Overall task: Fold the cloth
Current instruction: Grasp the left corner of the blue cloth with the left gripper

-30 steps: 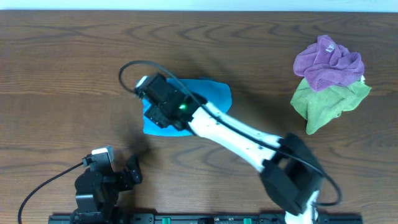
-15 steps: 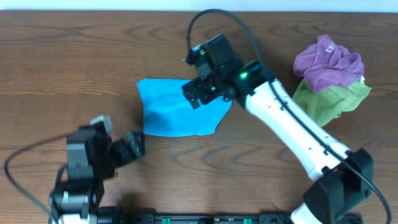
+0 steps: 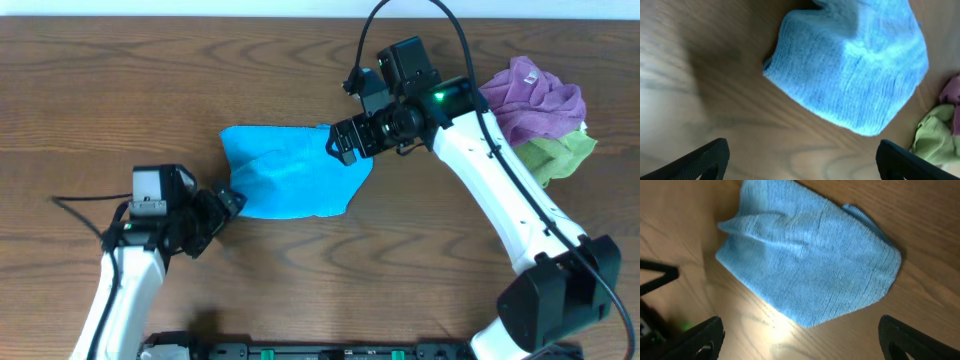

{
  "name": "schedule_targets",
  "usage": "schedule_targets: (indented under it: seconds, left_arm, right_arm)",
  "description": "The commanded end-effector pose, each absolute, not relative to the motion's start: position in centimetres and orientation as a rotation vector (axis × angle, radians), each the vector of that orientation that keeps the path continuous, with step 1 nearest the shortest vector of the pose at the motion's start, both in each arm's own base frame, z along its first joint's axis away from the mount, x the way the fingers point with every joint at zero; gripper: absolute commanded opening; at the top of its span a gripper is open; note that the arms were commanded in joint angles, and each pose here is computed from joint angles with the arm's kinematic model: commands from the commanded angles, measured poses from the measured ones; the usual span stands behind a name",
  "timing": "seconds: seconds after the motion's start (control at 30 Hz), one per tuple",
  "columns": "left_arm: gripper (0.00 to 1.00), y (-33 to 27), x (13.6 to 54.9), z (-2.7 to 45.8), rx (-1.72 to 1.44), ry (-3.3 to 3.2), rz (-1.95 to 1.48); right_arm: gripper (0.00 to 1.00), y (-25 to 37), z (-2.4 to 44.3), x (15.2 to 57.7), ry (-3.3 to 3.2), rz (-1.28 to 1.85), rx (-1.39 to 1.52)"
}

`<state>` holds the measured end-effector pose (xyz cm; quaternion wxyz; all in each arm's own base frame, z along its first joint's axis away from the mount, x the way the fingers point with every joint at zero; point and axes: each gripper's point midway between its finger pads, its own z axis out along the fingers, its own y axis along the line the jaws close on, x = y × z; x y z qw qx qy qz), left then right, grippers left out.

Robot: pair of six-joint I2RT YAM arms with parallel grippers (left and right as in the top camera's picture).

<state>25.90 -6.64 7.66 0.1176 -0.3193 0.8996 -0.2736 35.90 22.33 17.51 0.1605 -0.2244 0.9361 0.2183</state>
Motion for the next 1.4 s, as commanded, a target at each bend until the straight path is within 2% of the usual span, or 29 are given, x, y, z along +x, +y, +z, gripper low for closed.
schedule_targets:
  seconds: [0.0, 0.17, 0.47, 0.67, 0.9, 1.03, 1.27, 1.37]
  left_arm:
    - [0.95, -7.2, 27.0, 6.9, -0.978, 2.637, -0.850]
    - [0.98, -7.8, 29.3, 5.6, -0.941, 2.613, -0.917]
    - [1.00, -7.9, 31.2, 3.3, -0.932, 2.606, -0.929]
    - [0.80, -7.8, 31.4, 2.8, -0.936, 2.611, -0.926]
    - [0.79, -7.8, 31.8, 2.7, -0.920, 2.601, -0.928]
    - [0.66, -7.9, 31.8, 2.6, -0.908, 2.605, -0.927]
    - [0.62, -9.3, 31.2, 2.4, -0.814, 2.648, -0.926]
    - [0.54, -9.7, 30.9, 2.3, -0.790, 2.664, -0.919]
  right_arm:
    - [0.99, 22.6, 18.5, 35.8, 2.633, 0.647, -0.692]
    - [0.99, 22.6, 18.5, 35.8, 2.632, 0.647, -0.697]
    - [0.98, 22.5, 18.4, 35.7, 2.634, 0.644, -0.710]
    - [0.98, 22.5, 18.4, 35.7, 2.633, 0.644, -0.710]
    - [0.98, 22.5, 18.4, 35.7, 2.633, 0.644, -0.710]
    - [0.98, 22.5, 18.4, 35.7, 2.633, 0.644, -0.710]
    - [0.98, 22.5, 18.4, 35.7, 2.634, 0.643, -0.710]
    - [0.98, 22.5, 18.4, 35.7, 2.634, 0.643, -0.709]
